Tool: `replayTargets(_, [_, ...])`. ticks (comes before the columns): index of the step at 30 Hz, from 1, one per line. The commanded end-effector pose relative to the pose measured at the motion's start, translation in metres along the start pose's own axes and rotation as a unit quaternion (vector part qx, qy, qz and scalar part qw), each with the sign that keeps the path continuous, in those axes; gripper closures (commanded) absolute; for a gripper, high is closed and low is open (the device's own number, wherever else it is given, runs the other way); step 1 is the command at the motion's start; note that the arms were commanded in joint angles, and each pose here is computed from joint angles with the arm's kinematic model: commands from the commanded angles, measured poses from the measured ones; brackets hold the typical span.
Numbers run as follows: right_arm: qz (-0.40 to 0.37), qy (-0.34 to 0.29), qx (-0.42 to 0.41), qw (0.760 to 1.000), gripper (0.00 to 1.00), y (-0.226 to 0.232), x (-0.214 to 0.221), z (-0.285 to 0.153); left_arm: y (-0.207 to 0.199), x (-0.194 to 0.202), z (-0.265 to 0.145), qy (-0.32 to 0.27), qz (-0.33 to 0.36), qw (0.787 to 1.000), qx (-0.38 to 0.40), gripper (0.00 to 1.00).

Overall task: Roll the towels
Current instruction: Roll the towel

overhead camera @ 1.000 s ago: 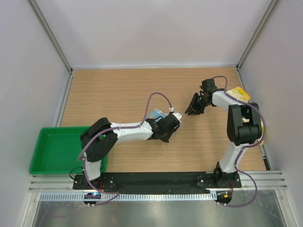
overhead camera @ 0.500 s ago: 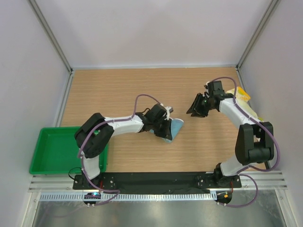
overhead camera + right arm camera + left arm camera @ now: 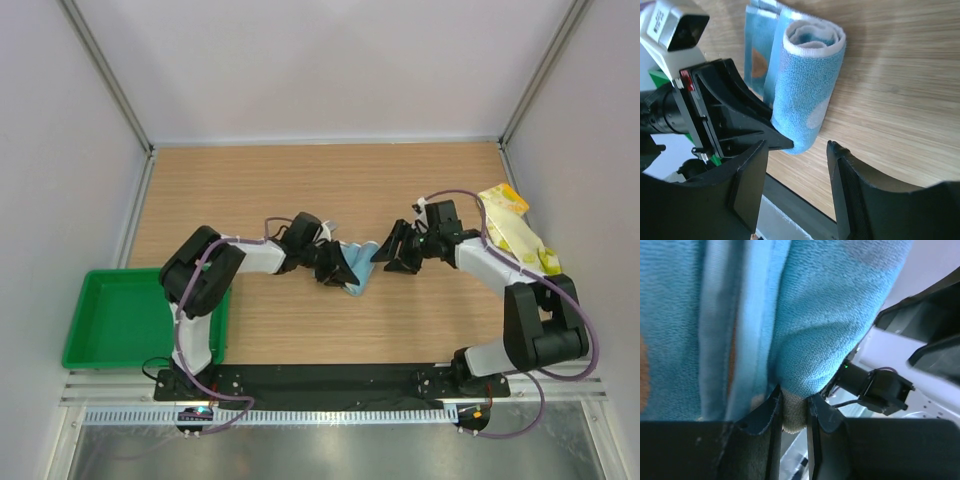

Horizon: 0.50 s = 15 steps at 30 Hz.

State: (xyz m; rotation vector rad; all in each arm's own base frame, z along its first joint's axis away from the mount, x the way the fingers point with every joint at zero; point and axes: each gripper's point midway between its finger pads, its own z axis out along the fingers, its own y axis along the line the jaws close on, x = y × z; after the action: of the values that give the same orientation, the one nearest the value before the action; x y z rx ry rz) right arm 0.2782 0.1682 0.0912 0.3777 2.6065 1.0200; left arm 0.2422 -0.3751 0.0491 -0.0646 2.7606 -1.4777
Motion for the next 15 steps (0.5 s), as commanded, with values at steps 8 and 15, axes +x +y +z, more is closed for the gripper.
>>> replayTargets(8, [-0.015, 0.004, -0.032, 0.999, 0.36, 0.014, 0.005, 0.051, 0.017, 0.0, -0.001, 0.031, -0.115, 0.993, 0.021, 0.83])
replayTargets(15, [-0.012, 0.008, -0.016, 1.0, 0.36, 0.003, 0.005, 0.067, 0.031, -0.006, -0.008, 0.03, -0.141, 0.989, 0.016, 0.81])
